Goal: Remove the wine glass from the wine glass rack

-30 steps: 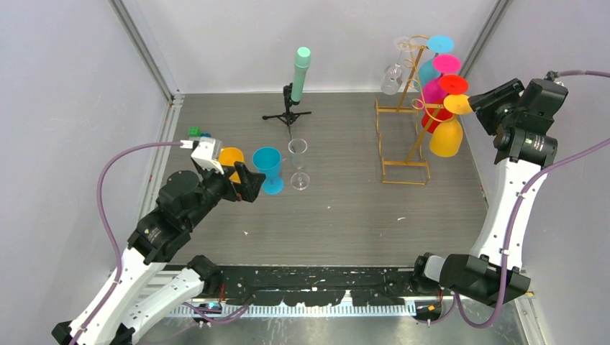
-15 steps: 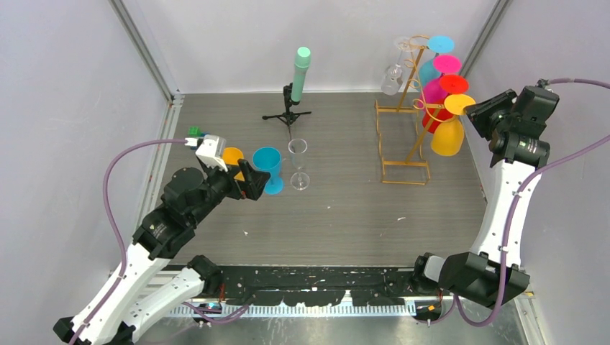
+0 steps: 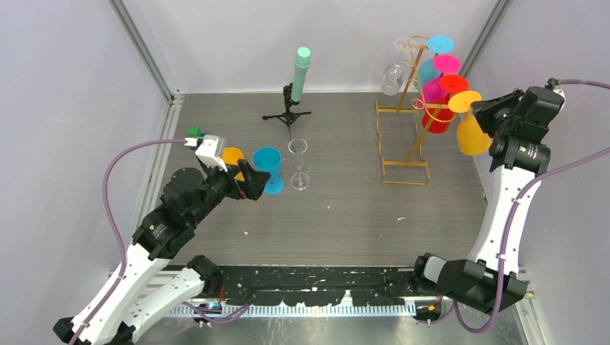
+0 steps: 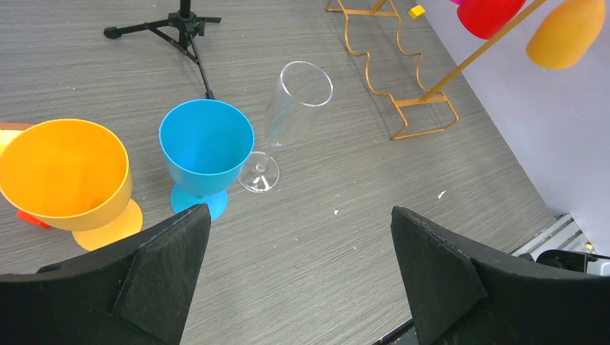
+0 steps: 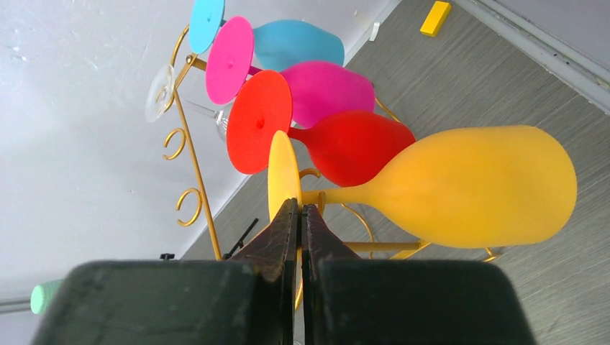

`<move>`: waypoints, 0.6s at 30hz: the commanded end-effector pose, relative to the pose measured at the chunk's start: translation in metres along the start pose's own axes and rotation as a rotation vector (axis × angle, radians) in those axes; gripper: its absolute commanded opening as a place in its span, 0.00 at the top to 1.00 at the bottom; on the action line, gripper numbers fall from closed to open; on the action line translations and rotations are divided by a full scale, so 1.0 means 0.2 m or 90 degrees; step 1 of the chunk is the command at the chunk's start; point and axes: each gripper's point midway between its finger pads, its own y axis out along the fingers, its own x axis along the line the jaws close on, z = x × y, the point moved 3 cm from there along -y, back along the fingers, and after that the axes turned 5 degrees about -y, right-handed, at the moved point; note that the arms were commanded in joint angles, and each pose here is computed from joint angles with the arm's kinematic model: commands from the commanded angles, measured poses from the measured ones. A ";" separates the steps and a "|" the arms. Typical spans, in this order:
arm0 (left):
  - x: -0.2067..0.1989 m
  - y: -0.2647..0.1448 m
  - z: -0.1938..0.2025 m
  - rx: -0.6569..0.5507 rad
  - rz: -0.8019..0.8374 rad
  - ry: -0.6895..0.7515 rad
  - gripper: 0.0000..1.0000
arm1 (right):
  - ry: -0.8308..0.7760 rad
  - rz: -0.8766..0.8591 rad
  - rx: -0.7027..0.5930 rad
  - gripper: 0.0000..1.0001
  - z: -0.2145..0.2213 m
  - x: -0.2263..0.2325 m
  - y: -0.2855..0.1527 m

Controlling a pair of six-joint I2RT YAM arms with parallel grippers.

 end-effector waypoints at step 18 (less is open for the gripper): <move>-0.05 -0.03 -0.07 -0.038 0.030 -0.011 0.00 | 0.020 0.019 -0.170 1.00 -0.29 0.07 -0.08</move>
